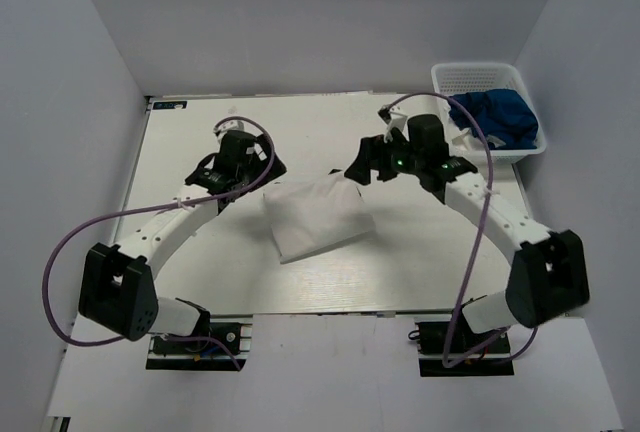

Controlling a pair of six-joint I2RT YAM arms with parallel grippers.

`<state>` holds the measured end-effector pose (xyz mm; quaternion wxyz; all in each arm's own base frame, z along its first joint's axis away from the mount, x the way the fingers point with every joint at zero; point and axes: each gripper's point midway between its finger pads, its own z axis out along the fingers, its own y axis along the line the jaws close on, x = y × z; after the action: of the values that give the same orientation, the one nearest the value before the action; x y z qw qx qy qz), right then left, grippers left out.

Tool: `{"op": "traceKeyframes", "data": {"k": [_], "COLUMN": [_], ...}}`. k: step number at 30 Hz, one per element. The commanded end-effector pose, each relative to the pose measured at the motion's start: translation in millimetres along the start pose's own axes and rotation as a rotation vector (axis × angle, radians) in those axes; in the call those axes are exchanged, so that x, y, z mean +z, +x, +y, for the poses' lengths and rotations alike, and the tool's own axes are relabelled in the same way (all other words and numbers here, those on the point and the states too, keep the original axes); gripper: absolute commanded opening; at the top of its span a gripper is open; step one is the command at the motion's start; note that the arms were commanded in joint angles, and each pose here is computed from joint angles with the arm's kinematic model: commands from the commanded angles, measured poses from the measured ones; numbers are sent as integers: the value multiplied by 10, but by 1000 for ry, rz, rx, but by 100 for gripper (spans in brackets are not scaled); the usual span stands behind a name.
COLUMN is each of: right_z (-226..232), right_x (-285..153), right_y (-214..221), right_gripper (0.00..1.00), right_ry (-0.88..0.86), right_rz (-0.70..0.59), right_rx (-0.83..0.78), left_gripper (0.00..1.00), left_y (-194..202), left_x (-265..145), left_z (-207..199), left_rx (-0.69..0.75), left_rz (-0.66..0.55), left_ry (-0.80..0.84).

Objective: Fold and stack the t-shirts

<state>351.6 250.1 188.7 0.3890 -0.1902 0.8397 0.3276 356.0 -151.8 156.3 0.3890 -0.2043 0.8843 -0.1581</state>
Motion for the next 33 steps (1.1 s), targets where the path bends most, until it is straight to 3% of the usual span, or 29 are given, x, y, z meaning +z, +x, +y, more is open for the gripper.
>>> {"op": "traceKeyframes", "data": {"k": [1,4,10,13,18,23,28,33], "right_z": [315,490,492,241,-75,-312,-195,64], "right_x": [-144,-113,202,505,742,789,704,416], "right_y": [437,799,924,1010,1452,1837,1453,486], "right_gripper": [90,90,90,90,90,90,90,90], "right_ry": [-180,-361,-503,-443,-355,-262,-259,-212], "right_rz": [76,105,120,171,288,368,307,112], "right_rx": [-12,-54,-77,-27,59,109,57,-42], "left_gripper": [99,99,99,99,99,99,99,99], "left_y": [301,615,675,647,884,821,321,-282], "left_x": [-20,245,607,801,1101,1233,1156,761], "left_z": [-345,-395,-110,181,564,502,160,-191], "left_rx": [56,108,152,164,176,162,197,193], "left_rz": [120,234,204,153,234,241,136,28], "left_ry": [191,187,50,-80,-233,-211,-167,-142]}}
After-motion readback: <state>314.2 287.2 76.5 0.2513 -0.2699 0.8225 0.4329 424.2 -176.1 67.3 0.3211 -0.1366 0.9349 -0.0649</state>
